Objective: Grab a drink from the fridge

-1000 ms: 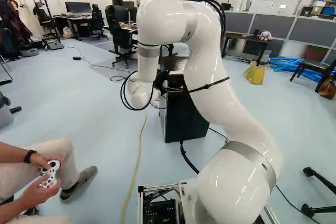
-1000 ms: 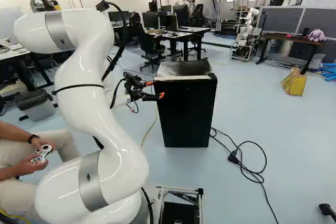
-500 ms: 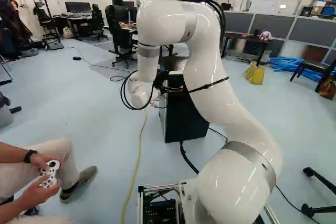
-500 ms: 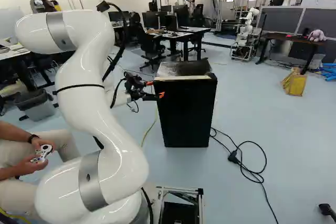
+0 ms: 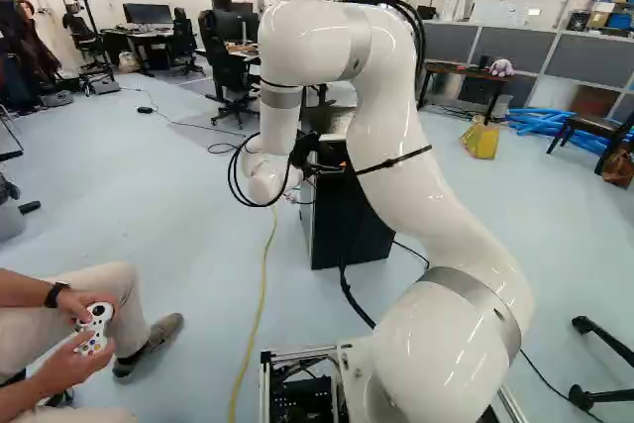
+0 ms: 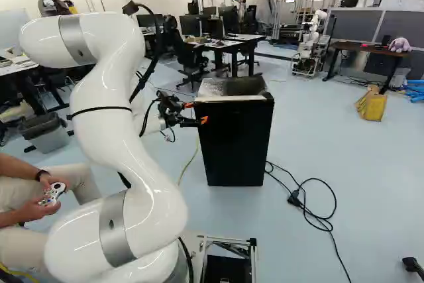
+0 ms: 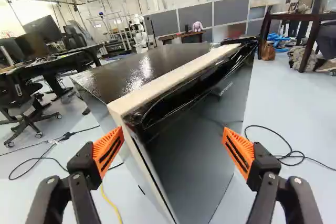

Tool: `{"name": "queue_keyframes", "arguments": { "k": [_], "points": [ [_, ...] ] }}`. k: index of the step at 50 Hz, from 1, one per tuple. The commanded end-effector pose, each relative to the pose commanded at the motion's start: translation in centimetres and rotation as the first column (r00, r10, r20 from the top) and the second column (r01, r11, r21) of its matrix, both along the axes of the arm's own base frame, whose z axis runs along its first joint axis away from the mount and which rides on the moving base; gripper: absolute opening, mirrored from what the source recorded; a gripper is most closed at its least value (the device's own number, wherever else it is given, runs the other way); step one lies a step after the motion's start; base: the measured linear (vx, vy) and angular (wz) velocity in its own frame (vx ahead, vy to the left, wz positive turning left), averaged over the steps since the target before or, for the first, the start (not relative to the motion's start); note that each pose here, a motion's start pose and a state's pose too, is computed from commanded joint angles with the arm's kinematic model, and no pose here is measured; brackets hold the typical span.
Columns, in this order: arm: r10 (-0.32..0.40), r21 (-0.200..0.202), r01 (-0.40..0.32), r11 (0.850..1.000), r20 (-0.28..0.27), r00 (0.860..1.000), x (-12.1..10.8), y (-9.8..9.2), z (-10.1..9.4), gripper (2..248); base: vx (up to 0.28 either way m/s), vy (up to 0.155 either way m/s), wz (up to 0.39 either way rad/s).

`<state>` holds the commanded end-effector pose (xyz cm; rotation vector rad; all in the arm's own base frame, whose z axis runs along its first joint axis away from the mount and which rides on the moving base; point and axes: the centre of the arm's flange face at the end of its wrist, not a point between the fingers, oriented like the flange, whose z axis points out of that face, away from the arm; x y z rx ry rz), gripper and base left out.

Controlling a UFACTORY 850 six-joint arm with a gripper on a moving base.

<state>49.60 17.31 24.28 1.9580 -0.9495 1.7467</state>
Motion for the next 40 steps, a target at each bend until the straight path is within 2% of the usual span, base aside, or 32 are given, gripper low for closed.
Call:
{"name": "queue_keyframes", "arguments": {
  "k": [40],
  "points": [
    [-0.026, 0.003, 0.026, 1.000, -0.002, 1.000, 0.03, -0.53, -0.03, 247, 0.000, 0.000, 0.000]
  ]
}}
